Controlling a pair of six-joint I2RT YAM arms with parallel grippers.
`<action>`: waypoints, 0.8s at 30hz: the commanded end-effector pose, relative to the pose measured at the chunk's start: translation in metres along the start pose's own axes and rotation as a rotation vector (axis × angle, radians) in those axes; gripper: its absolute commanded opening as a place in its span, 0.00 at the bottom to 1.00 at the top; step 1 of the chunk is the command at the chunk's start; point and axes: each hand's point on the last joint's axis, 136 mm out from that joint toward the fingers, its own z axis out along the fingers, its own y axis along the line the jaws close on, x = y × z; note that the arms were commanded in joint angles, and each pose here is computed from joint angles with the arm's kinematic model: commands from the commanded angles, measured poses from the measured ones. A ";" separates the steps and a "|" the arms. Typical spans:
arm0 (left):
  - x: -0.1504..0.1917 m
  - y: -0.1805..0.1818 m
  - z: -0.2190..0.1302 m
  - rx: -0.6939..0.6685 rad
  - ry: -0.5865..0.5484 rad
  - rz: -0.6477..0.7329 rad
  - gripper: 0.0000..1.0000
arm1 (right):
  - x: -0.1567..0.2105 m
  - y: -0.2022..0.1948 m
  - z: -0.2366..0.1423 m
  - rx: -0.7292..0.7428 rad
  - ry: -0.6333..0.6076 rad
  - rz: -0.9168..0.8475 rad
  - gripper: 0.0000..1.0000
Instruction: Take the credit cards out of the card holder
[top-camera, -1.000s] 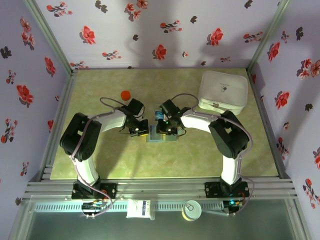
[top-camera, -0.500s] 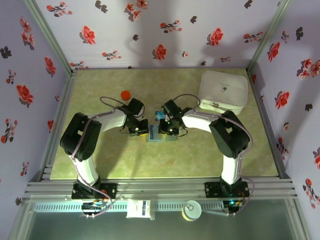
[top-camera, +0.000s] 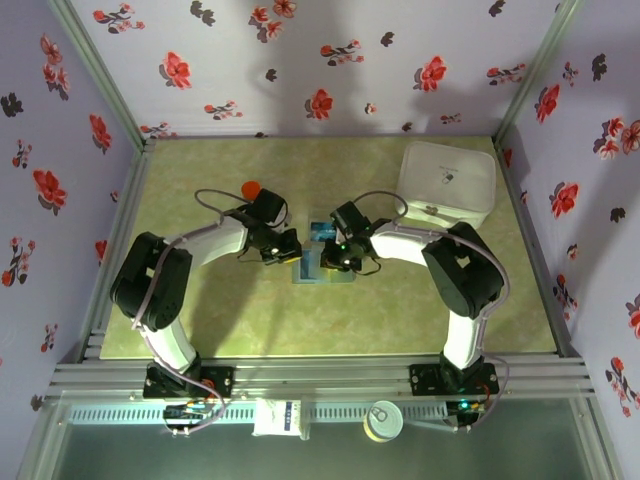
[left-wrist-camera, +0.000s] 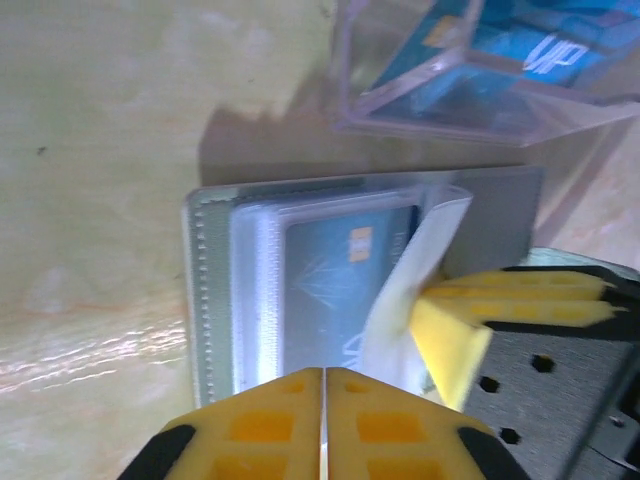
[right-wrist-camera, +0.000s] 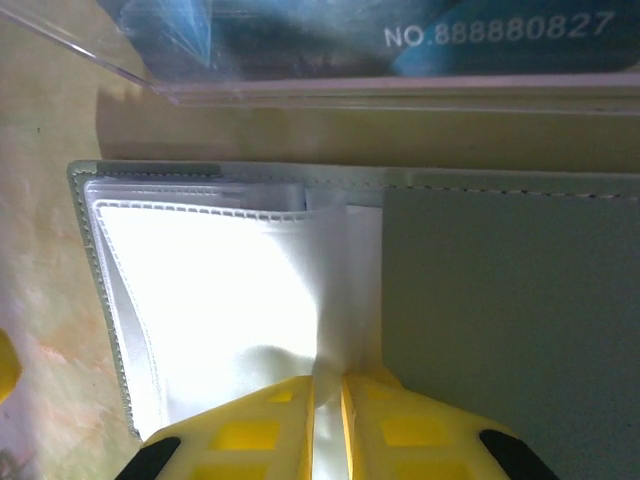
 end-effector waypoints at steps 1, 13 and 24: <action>0.000 -0.023 -0.007 0.090 -0.005 -0.015 0.12 | 0.002 -0.006 -0.004 -0.008 -0.004 0.032 0.17; 0.011 -0.028 0.019 0.110 0.051 -0.026 0.29 | 0.003 -0.010 -0.003 -0.030 0.003 0.048 0.17; 0.015 -0.020 0.032 0.085 0.090 -0.047 0.32 | 0.004 -0.009 -0.005 -0.035 0.005 0.052 0.17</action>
